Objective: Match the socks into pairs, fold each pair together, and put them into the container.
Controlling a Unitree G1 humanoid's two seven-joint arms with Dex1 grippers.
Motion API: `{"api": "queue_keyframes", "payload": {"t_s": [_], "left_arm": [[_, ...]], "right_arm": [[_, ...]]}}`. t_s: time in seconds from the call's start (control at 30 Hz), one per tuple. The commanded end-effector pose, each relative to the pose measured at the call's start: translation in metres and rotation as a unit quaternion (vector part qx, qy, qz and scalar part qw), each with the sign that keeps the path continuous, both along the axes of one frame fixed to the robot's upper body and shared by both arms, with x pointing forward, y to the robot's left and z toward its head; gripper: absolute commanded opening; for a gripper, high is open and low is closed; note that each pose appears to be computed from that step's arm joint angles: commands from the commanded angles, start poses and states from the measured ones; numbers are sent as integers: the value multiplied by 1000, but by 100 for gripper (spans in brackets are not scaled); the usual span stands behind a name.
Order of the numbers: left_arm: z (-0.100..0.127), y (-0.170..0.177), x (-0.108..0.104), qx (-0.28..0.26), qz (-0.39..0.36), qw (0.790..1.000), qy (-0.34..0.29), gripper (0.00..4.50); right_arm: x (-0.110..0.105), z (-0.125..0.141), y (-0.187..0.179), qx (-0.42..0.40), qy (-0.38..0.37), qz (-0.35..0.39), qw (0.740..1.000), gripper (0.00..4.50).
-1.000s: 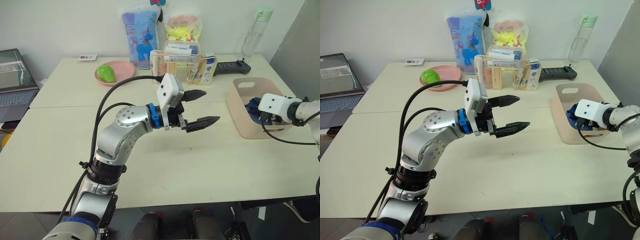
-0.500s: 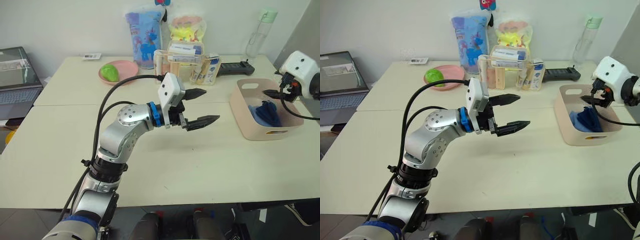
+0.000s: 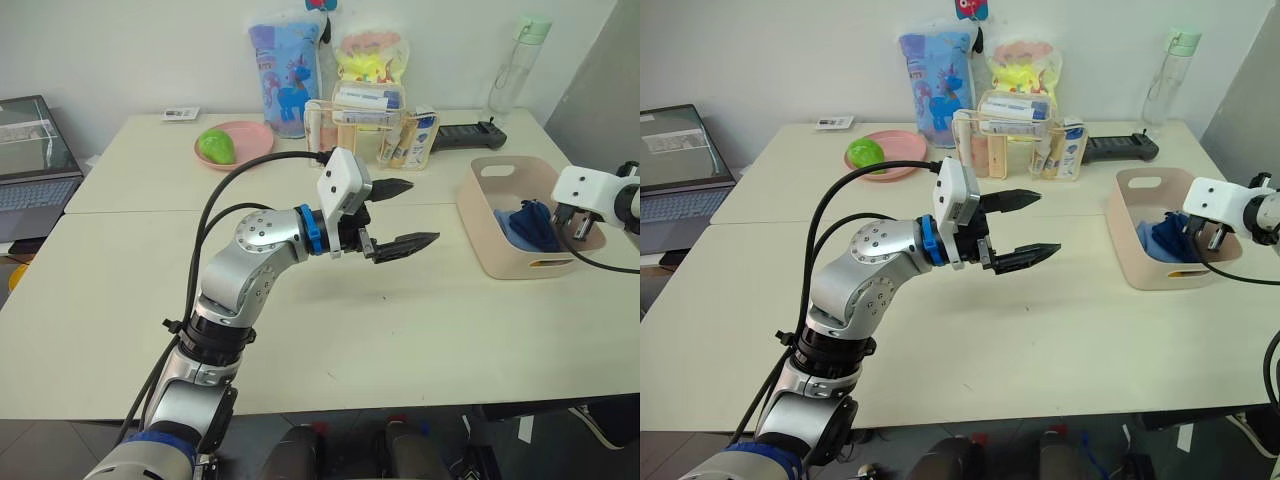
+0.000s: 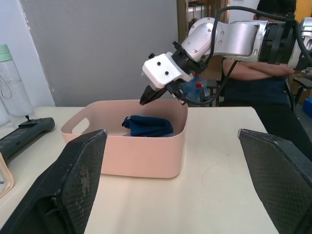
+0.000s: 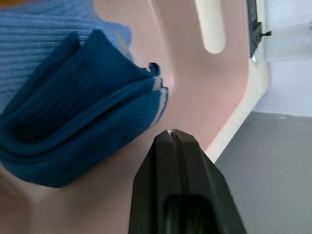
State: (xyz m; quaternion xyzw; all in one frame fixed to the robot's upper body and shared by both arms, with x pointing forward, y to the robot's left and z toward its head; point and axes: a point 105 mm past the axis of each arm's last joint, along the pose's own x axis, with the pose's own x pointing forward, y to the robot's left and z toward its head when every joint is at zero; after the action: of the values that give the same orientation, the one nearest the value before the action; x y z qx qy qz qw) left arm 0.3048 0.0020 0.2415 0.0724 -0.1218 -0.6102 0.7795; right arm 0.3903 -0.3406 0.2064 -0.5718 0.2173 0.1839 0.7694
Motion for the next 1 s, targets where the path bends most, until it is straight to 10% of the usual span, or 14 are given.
{"api": "queue_keyframes", "payload": {"t_s": [0.03, 0.47, 0.87, 1.0], "left_arm": [[8, 1, -5, -6, -1, 1000, -27, 450], [5, 1, -3, 5, 3, 999, -33, 450], [0, 28, 14, 21, 54, 998, -36, 450], [-11, 58, 28, 36, 118, 992, -39, 450]], "right_arm": [[3, -6, 7, 45, 5, 5, 999, 3], [7, -27, 20, 106, 36, 0, 994, 3], [20, 76, 32, 124, -149, 37, 980, 3], [20, 89, 77, 253, -184, 95, 945, 91]]}}
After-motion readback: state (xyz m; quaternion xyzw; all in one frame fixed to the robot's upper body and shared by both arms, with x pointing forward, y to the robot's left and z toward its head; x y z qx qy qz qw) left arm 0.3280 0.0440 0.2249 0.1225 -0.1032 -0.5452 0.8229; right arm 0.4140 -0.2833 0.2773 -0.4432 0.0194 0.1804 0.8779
